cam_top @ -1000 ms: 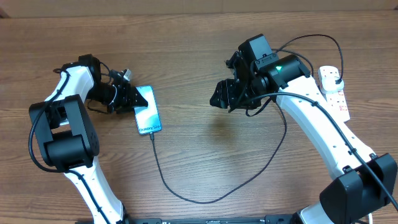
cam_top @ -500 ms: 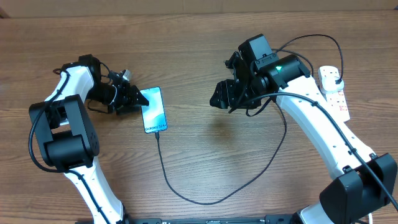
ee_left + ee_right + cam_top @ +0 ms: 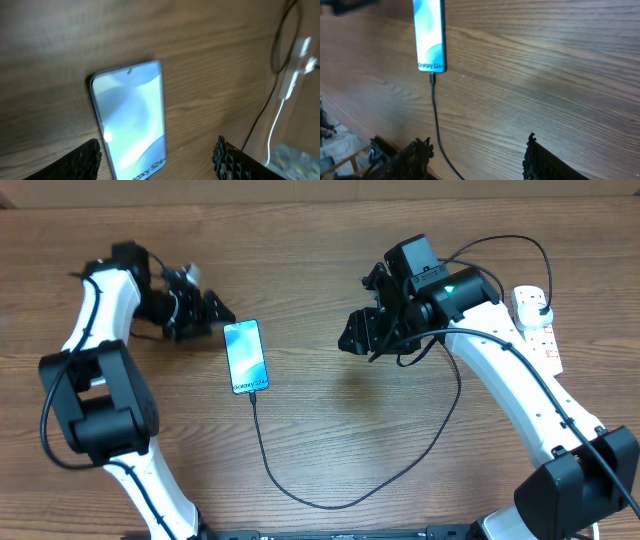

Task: Plug charger to phone and switch on socket
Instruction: 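Raise the left gripper away and move the right gripper toward the power strip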

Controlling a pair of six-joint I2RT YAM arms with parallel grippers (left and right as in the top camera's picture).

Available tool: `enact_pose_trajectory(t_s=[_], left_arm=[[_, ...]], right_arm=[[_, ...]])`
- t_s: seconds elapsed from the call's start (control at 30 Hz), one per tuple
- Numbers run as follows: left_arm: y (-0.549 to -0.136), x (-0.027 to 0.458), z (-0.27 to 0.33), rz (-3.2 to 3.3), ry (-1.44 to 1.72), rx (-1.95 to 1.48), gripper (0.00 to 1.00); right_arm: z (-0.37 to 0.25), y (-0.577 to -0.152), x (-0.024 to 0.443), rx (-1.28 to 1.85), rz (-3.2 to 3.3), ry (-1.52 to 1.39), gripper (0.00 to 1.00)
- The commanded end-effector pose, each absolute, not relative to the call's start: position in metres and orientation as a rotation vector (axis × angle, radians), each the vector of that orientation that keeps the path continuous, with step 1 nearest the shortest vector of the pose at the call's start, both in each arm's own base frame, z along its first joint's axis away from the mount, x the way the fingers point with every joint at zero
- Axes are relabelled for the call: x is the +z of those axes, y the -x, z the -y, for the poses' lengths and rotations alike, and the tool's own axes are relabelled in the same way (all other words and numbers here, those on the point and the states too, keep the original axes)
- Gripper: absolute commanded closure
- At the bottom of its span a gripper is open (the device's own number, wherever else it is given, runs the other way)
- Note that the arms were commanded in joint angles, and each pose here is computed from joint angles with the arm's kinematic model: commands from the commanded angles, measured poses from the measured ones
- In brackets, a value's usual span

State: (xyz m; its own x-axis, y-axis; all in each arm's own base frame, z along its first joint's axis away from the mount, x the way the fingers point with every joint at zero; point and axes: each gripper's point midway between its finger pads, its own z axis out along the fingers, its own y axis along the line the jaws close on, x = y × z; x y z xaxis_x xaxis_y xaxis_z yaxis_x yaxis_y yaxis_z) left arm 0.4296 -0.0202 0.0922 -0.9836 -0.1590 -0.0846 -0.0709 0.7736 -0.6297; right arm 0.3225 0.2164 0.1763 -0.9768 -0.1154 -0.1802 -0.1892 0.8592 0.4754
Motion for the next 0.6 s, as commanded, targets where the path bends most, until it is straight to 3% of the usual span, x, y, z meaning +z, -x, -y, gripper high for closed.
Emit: enact_pose_trajectory(t_s=[0.0, 0.03, 0.07, 0.27, 0.57], left_arm=[[-0.446, 0.178, 0.024, -2.646, 0.102, -0.928, 0.24], [-0.447, 0.189, 0.023, -2.624, 0.089, -0.915, 0.21], [-0.447, 0.212, 0.023, -2.571, 0.075, -0.892, 0.0], [-0.443, 0.245, 0.023, -2.497, 0.083, -0.866, 0.0], [-0.446, 0.232, 0.002, -2.552, 0.133, -0.683, 0.0]], right_arm=[[-0.2, -0.337, 0.187, 0.756, -2.845, 0.18, 0.38], [-0.193, -0.339, 0.19, 0.753, -2.837, 0.16, 0.38], [-0.177, -0.342, 0.197, 0.743, -2.821, 0.114, 0.38], [-0.122, -0.342, 0.22, 0.706, -2.778, -0.061, 0.35], [-0.044, -0.319, 0.232, 0.634, -2.784, -0.294, 0.33]])
